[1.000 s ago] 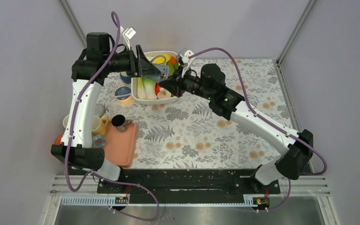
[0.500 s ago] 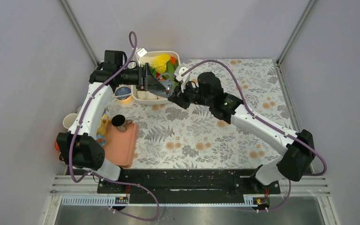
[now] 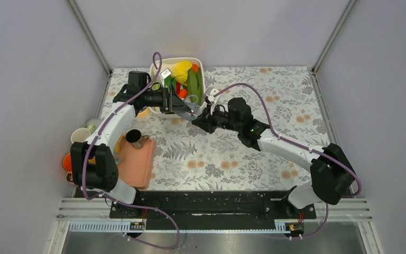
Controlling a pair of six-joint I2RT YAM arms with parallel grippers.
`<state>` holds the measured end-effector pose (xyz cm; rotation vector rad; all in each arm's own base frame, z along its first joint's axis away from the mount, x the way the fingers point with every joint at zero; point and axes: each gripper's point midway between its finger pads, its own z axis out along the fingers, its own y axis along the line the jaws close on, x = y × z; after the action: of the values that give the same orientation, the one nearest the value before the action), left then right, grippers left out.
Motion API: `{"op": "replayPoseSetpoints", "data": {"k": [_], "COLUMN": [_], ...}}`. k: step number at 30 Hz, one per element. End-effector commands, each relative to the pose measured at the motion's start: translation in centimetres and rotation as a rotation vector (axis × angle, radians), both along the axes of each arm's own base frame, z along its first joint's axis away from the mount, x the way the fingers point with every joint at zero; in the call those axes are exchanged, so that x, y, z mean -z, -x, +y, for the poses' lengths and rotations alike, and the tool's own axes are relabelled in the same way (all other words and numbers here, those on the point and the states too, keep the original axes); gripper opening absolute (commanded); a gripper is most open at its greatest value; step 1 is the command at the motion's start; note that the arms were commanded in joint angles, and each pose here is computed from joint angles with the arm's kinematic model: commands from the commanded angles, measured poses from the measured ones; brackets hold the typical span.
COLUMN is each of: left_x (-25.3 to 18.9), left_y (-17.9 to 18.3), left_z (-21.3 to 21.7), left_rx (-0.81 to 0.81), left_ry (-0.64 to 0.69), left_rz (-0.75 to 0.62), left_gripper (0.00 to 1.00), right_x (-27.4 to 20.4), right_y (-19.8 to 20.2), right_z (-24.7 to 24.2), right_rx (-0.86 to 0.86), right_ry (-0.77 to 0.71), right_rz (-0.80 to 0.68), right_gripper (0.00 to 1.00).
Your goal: Turn the mug right side up
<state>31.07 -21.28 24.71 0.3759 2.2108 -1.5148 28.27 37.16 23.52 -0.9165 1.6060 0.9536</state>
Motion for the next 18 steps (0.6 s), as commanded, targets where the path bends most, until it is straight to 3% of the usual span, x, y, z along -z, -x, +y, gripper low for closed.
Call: {"op": "replayPoseSetpoints", "data": {"k": [1,7,18], "left_x": [0.5,2.8,5.8], "left_y": [-1.1,-1.3,-2.4], "left_z": [-0.9,-1.4,-2.2], "left_rx": [-0.011,-0.045,-0.067], "left_ry": [0.020,0.062,0.107], "left_rz": [-0.043,0.041,0.175], "left_gripper": [0.00,0.00,0.00], "right_x": [-4.6,-3.0,-1.6], "right_y": [-1.6,-2.2,-4.1], "right_z": [0.8,1.0,2.1], "right_rx": [0.051,0.096,0.149], "right_ry": [-0.234,-0.321,-0.397], "right_rz": [-0.042,0.053,0.146], "right_gripper": [0.12,0.25,0.38]}}
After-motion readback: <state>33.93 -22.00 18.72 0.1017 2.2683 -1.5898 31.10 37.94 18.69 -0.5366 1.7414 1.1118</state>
